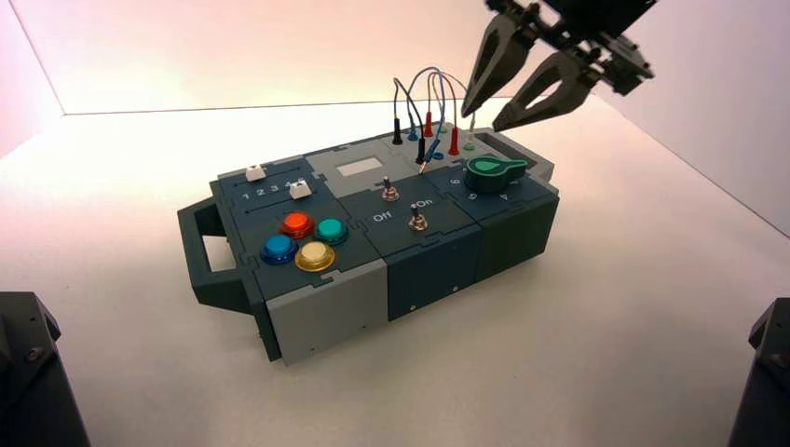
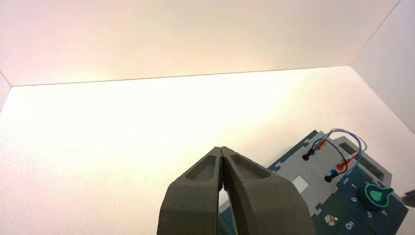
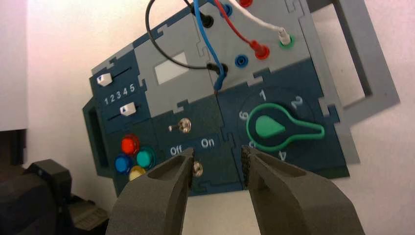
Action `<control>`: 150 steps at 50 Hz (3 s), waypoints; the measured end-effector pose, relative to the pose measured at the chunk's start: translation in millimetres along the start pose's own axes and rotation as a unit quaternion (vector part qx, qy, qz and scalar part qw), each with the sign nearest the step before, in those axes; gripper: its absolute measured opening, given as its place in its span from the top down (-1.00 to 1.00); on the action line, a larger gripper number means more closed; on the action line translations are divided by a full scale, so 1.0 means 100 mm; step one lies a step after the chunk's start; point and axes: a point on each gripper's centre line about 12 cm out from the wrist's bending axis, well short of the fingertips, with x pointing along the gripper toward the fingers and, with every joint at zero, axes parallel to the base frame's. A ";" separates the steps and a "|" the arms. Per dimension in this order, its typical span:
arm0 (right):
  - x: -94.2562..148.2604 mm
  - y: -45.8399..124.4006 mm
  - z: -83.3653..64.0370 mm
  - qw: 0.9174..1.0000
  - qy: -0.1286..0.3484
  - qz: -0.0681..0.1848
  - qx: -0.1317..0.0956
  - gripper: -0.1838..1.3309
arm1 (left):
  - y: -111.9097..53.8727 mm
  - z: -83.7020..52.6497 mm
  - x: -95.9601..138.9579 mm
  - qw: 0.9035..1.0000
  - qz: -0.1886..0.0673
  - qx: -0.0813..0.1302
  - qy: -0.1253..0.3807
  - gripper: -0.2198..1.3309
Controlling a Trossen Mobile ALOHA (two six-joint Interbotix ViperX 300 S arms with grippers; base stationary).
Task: Insert the blue wire.
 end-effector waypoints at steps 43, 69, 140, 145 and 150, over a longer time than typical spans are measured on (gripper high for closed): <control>0.63 -0.04 0.29 0.999 0.026 -0.030 0.008 -0.57 | 0.02 -0.04 0.11 1.000 0.003 0.004 0.010 0.93; 0.74 -0.04 0.34 0.999 0.033 -0.033 0.012 -0.53 | 0.02 -0.04 0.11 1.000 0.004 0.006 0.010 0.93; 0.72 -0.06 0.46 0.998 -0.018 -0.048 -0.028 0.74 | 0.02 -0.04 0.11 1.000 0.003 0.008 0.011 0.93; 0.69 -0.07 0.45 0.998 -0.031 -0.051 -0.037 0.74 | 0.02 -0.04 0.11 1.000 0.003 0.007 0.010 0.93; 0.69 -0.05 0.43 0.996 -0.045 -0.053 -0.054 0.74 | 0.02 -0.04 0.11 1.000 0.003 0.008 0.010 0.92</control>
